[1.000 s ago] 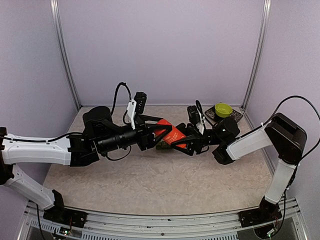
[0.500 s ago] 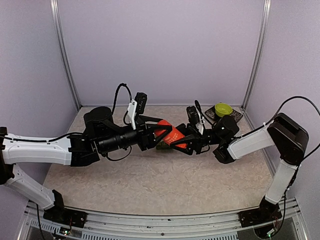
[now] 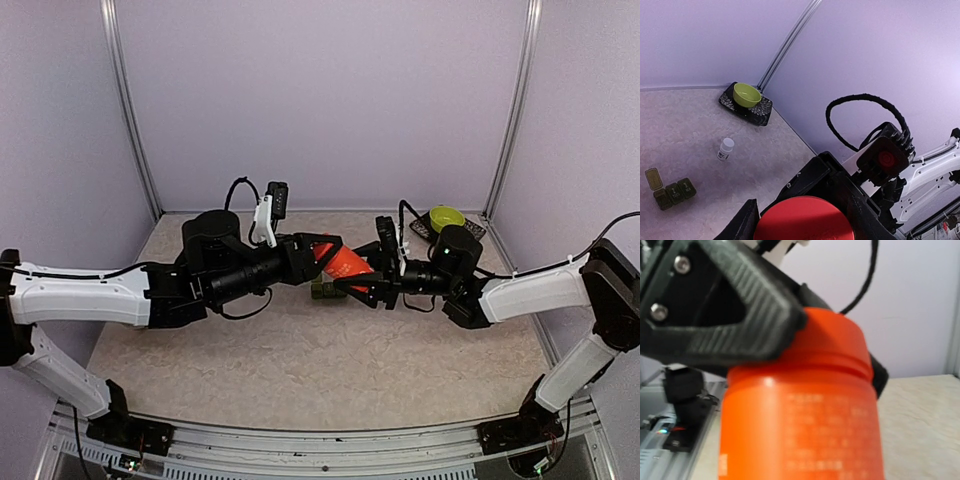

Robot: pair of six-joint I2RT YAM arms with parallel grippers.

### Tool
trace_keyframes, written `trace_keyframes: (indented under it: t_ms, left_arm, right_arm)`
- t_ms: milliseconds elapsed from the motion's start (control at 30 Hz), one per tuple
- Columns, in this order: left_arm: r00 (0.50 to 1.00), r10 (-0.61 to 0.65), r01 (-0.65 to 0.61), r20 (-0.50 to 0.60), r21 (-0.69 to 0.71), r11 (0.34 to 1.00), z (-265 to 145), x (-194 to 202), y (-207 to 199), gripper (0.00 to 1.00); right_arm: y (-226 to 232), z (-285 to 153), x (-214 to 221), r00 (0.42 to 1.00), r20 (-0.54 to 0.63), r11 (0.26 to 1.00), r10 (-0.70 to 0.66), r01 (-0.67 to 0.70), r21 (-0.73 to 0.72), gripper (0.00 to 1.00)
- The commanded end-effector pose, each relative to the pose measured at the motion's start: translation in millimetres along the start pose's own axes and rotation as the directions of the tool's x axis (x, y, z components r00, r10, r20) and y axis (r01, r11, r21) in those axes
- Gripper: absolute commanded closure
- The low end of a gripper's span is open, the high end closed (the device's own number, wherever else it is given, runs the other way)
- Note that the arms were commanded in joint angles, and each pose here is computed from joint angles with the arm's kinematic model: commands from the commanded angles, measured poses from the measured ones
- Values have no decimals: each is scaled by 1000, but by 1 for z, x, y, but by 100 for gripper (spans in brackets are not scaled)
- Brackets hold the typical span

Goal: Sort the pills into containers
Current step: Pass from the left arm to the right

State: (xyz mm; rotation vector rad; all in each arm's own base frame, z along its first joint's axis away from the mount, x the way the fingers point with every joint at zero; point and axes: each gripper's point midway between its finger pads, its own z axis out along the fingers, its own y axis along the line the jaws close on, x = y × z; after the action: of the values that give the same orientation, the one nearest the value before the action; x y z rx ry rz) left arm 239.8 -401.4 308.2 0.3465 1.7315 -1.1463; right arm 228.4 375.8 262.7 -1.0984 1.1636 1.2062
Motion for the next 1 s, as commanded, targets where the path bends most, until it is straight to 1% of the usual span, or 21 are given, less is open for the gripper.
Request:
trace_keyframes:
  t_ms: [0,100,200,267,333,467,533,633,733,867,967]
  left_arm:
    - [997,-53,51,-50,-40,998,6,14,1,46]
    - [998,-44,42,-47,-41,998,6,12,-1,40]
    - [999,-23,22,-32,-40,999,2,8,-1,28]
    - [1000,-2,2,-17,-37,999,-3,4,-1,19]
    - [1000,23,-23,6,-25,999,-10,-2,-4,15]
    - [990,119,-123,76,38,992,-30,-17,-16,2]
    - [971,203,-213,127,75,974,-43,-26,-24,1]
    - [917,358,-380,175,110,918,-60,-29,-31,1]
    - [863,456,-497,220,195,846,-77,-22,-40,1]
    - [809,526,-588,264,322,742,-93,-10,-54,1]
    - [772,571,-636,281,361,682,-96,-8,-64,1]
  right_arm:
    - [-40,-13,-1,999,-25,964,-41,46,263,100]
    - [-39,-15,-4,999,-25,963,-48,53,265,100]
    - [-30,-13,-6,999,-23,975,-40,44,218,100]
    - [-24,-13,-9,999,-18,982,-31,34,187,100]
    - [-18,-13,-12,1000,-15,987,-22,24,160,100]
    - [-5,-12,-12,999,-32,996,15,-12,89,100]
    - [6,-10,-14,997,-44,998,57,-56,25,100]
    - [23,-7,-22,989,-64,987,132,-137,-86,100]
    - [44,-10,-32,977,-80,956,197,-210,-206,100]
    - [68,-17,-44,961,-101,905,256,-275,-324,100]
    - [76,-21,-49,950,-123,879,288,-313,-359,100]
